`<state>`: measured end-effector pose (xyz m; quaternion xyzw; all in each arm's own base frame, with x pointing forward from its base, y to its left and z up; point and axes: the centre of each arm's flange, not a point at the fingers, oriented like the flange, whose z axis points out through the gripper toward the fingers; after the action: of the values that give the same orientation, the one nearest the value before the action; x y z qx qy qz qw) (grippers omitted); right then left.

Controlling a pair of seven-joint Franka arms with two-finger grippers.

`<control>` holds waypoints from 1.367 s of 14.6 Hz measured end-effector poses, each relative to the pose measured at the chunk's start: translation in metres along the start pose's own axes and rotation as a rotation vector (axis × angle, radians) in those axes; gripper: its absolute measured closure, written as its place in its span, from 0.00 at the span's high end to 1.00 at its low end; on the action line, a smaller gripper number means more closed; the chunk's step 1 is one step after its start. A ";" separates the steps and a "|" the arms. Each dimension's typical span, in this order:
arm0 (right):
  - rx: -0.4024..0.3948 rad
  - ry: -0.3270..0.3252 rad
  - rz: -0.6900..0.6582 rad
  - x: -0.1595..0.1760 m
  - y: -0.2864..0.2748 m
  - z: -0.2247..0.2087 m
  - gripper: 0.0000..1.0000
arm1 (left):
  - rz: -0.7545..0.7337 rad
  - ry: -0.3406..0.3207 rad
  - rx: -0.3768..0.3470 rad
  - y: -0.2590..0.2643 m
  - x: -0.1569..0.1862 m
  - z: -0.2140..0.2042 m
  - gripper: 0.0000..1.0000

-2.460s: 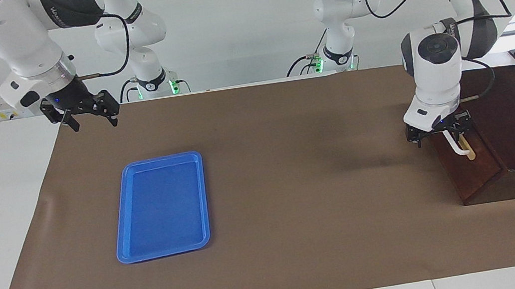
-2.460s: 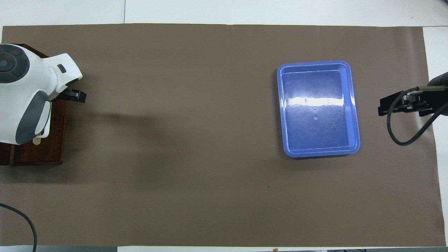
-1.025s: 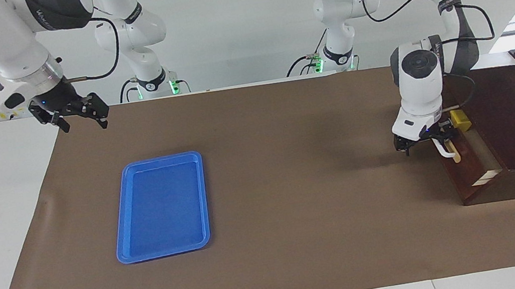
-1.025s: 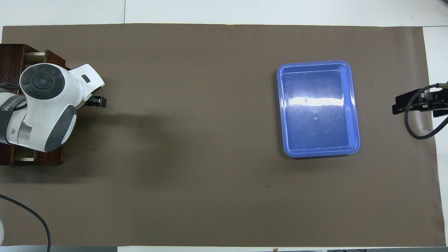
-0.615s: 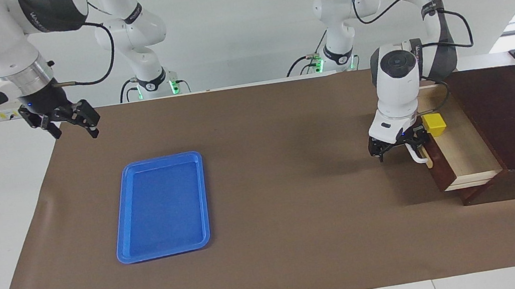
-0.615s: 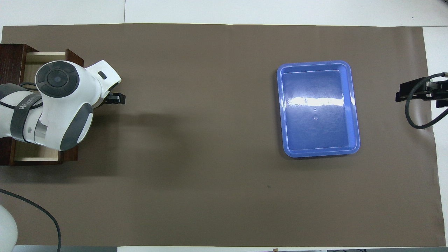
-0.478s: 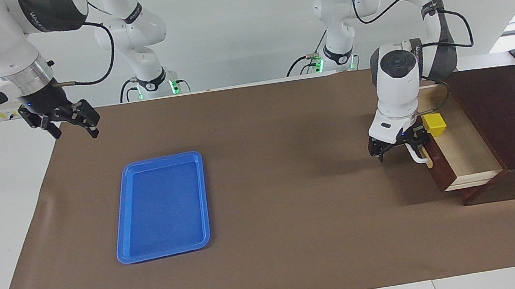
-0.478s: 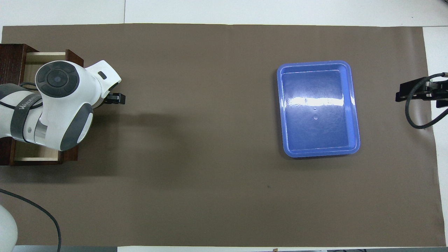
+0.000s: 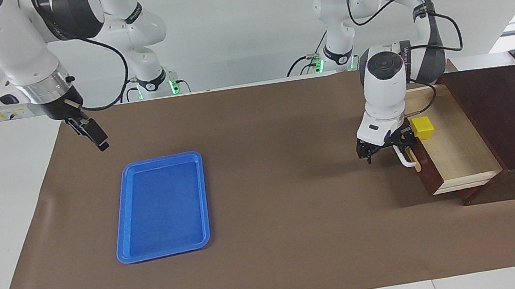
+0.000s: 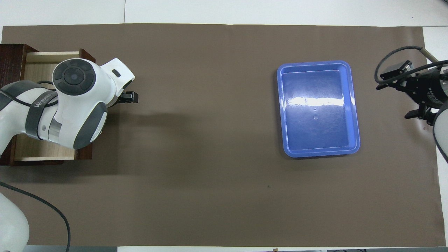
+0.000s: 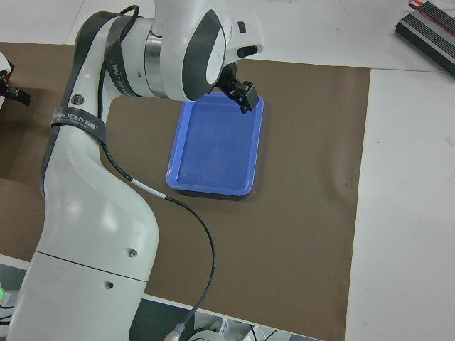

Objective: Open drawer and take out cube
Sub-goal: 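Pull the drawer open toward the robot with the left gripper, then reach the left gripper into the drawer while the right gripper moves over the tray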

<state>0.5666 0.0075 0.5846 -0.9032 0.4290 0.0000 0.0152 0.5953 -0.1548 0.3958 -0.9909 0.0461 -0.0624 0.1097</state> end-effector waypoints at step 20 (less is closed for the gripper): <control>0.051 -0.519 0.572 -0.049 -0.134 0.119 1.00 | -1.158 -0.244 -0.066 -0.199 0.003 -0.125 1.00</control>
<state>0.6410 0.1330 0.4699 -0.7165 0.6452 0.2220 0.1452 0.5966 0.0114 0.5612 -0.8577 -0.5132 0.0036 0.0312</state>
